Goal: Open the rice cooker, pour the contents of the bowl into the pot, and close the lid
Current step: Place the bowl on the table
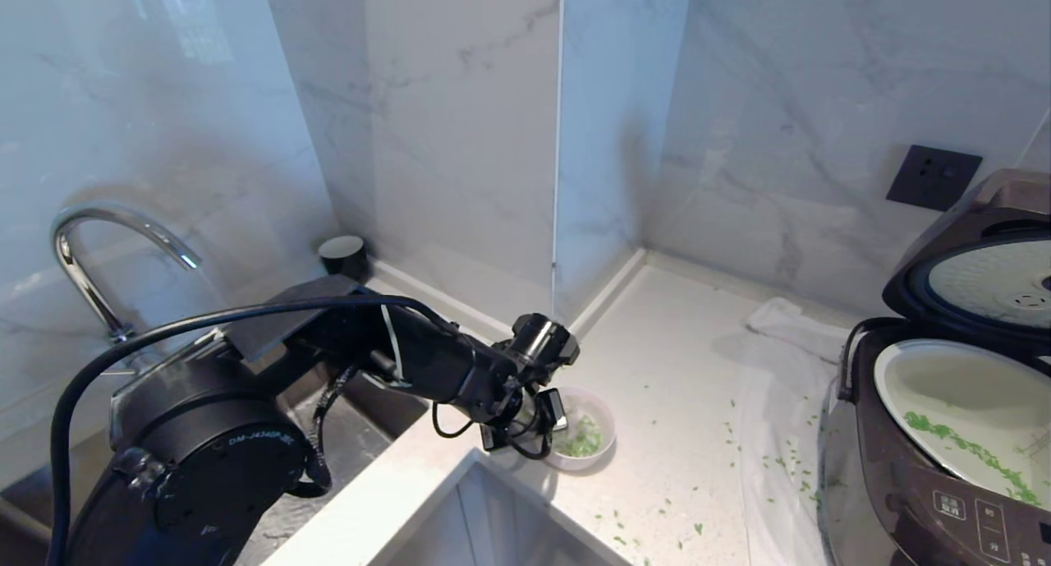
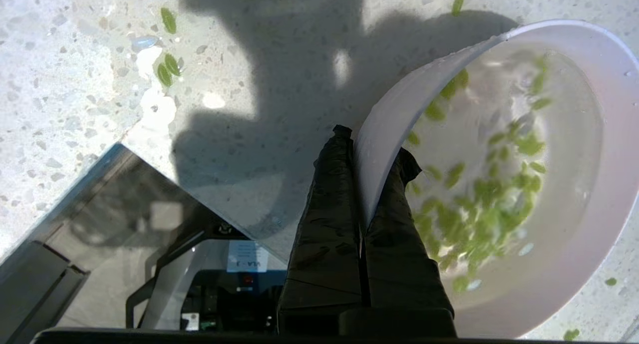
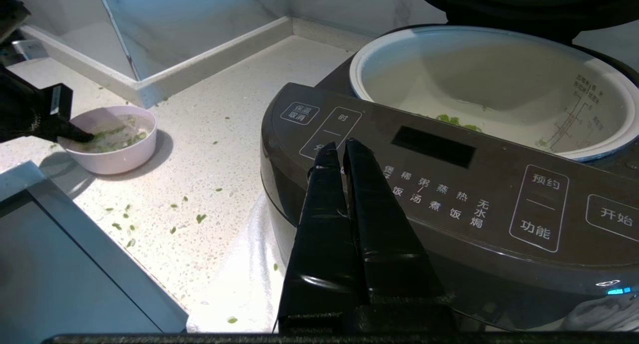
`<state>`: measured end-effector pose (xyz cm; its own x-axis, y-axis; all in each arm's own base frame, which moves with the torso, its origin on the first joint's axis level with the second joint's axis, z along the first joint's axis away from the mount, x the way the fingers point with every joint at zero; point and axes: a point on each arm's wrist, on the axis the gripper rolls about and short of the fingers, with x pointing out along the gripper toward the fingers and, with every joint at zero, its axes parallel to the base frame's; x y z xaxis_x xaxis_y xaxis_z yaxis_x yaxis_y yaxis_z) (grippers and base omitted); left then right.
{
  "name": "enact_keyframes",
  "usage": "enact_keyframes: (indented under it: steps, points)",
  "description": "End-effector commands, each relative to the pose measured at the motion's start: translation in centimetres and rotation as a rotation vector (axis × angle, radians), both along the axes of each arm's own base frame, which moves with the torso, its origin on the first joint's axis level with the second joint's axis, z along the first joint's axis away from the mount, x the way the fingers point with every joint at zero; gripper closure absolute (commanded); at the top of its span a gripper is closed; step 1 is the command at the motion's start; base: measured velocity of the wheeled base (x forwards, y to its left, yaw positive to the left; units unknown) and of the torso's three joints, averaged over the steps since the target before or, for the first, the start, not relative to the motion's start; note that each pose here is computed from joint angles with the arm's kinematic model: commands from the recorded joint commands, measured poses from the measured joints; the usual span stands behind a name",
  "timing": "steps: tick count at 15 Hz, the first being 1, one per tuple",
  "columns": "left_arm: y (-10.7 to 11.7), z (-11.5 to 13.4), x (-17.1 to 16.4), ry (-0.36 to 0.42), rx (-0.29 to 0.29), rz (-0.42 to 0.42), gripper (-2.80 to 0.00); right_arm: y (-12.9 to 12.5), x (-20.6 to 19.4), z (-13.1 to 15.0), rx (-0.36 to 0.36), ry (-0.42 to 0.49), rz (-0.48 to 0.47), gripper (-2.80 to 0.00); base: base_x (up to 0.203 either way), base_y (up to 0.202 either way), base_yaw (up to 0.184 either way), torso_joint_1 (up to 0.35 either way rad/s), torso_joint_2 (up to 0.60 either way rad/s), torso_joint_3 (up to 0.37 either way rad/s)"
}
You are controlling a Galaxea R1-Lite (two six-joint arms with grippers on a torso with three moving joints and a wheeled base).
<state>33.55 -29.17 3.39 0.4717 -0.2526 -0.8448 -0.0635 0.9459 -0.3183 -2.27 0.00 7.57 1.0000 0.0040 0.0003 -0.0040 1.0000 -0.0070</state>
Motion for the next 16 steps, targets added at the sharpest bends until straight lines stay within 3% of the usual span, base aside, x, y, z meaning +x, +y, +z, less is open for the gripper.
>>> enact_keyframes:
  steps: [1,3,4,8,16]
  points:
    - [-0.6,-0.7,0.1,-0.004,0.011,0.003,0.00,0.0,0.0,0.0,-0.001,0.000,0.001,0.00,0.000,0.000,0.000,0.000,0.00,0.000]
    - [-0.8,-0.6,-0.1,-0.007,0.009,-0.001,0.00,0.0,0.0,0.0,0.001,0.000,0.001,0.00,0.000,0.000,0.000,0.000,0.00,0.000]
    - [-0.8,-0.5,-0.1,-0.009,0.007,-0.001,-2.80,0.0,0.0,0.0,0.001,0.000,0.001,0.00,0.000,0.000,0.000,0.000,0.00,0.000]
    - [-0.4,0.2,0.1,-0.012,0.012,0.011,-2.80,0.0,0.0,0.0,0.000,0.000,0.001,0.00,0.000,0.000,0.000,0.000,0.00,0.000]
    - [0.7,4.3,-0.6,-0.034,-0.015,0.027,-2.80,0.0,0.0,0.0,-0.001,0.000,0.001,0.00,0.000,0.000,0.000,0.000,0.00,0.000]
